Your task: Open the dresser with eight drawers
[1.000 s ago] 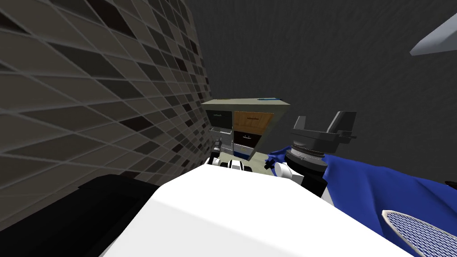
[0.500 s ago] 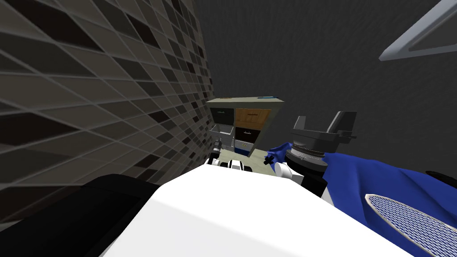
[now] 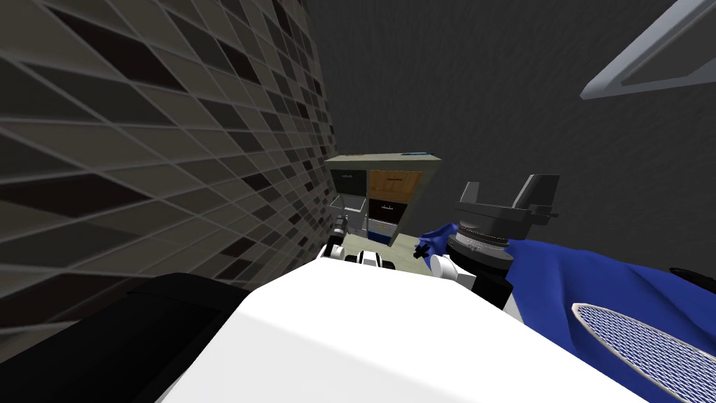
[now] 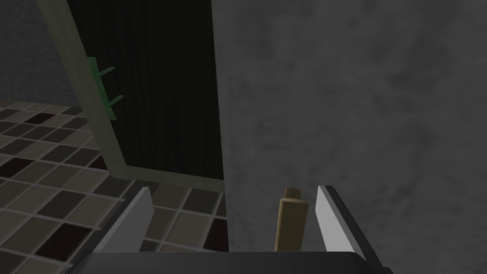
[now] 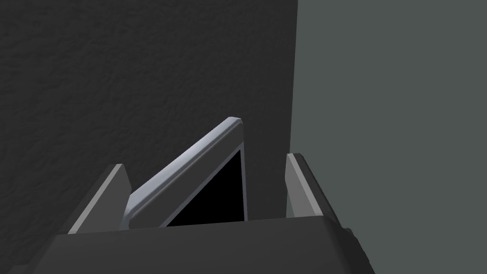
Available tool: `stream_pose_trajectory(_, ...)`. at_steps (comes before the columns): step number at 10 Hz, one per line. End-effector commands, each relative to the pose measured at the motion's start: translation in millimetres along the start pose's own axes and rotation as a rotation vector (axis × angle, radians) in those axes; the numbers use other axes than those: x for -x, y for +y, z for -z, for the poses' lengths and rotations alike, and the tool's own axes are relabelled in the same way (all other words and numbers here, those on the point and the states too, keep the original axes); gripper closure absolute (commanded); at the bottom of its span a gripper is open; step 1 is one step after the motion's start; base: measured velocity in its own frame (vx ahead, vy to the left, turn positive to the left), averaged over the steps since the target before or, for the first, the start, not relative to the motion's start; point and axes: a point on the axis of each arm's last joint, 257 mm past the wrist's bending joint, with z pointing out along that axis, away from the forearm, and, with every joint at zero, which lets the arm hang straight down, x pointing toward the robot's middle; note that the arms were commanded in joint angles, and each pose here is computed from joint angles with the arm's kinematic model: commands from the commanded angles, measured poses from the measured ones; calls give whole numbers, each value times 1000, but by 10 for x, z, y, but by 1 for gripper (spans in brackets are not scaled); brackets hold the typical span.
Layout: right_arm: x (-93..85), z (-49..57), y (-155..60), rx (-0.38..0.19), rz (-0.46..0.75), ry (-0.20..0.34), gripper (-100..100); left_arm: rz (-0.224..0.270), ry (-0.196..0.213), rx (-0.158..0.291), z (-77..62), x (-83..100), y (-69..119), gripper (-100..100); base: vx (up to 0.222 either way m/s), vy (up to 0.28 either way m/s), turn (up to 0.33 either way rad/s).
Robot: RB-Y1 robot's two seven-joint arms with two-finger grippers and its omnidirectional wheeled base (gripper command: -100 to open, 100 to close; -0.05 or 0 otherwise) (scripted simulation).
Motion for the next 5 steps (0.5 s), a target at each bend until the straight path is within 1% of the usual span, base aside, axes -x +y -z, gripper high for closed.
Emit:
stream_pose_trajectory(1,0,0,0,0,0,0,0,2,3,1,-77,-10,-135,-100,-18,0,12)
stream_pose_trajectory(3,0,0,0,0,0,0,0,3,6,1,-127,-21,-239,-100,-24,-1,6)
stream_pose_trajectory(4,0,0,0,0,0,0,0,3,6,18,-75,-2,-132,-100,-5,-3,0)
stream_pose_trajectory(5,0,0,0,0,0,0,0,4,6,23,-70,0,-116,0,0,0,0)
